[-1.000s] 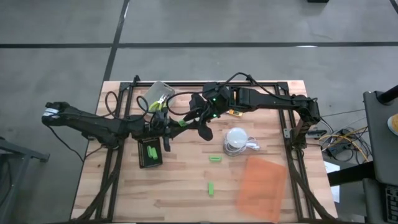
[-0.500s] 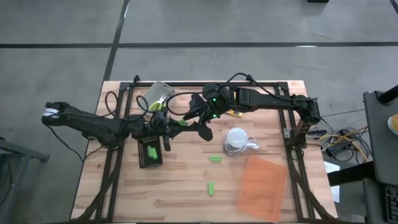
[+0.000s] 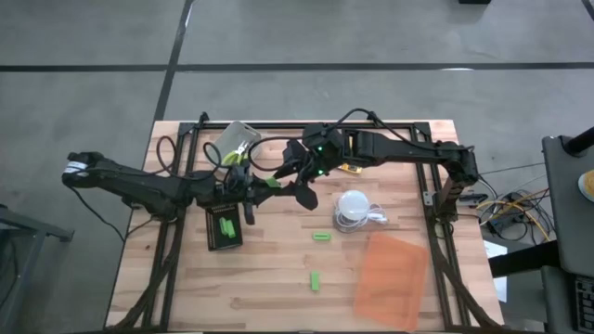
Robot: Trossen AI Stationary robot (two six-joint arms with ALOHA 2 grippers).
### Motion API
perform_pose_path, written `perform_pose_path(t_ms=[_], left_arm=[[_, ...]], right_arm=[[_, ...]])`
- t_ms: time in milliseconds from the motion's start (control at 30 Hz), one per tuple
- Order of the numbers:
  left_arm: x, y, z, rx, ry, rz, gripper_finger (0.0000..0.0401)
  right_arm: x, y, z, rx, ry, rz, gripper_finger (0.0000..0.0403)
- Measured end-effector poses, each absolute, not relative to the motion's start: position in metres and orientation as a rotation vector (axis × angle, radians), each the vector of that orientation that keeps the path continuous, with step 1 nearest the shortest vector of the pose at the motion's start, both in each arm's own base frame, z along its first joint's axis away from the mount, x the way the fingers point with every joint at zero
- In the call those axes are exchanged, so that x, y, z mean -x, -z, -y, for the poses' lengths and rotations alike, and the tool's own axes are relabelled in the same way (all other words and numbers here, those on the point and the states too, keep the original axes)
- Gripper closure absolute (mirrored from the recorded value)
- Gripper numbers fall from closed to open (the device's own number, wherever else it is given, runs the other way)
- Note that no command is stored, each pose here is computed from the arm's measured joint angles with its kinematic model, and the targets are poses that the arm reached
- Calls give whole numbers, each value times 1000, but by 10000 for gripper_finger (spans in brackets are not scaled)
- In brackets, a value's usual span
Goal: Pick & Place School Supplies
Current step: Put the green eraser into the black bin
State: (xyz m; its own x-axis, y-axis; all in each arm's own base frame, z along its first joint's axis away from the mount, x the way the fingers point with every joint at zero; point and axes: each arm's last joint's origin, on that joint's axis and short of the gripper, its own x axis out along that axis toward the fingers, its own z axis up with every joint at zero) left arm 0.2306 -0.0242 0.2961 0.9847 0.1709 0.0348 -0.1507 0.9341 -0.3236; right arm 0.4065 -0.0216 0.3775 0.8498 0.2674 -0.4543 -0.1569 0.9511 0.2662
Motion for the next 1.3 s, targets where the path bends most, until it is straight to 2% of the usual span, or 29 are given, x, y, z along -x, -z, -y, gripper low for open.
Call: perform_pose_path(t_ms=[267,500,700,967,1300], left_arm=[[-225,-301,23,327,-162,79,350],[-224,-301,23,324,-162,69,350],[-220,-293,23,331,-179,-29,350],[-195,-289,18,599,-284,-130,350],[-156,-279,22,1062,-382,-280,355]], right_arm=[[-382,-384,30,-247,-192,-625,170],[-360,-406,30,-211,-198,-576,170],[-335,-425,27,-160,-212,-527,170],[-302,-423,24,-150,-212,-507,170],[-283,-393,22,-154,-175,-441,170]])
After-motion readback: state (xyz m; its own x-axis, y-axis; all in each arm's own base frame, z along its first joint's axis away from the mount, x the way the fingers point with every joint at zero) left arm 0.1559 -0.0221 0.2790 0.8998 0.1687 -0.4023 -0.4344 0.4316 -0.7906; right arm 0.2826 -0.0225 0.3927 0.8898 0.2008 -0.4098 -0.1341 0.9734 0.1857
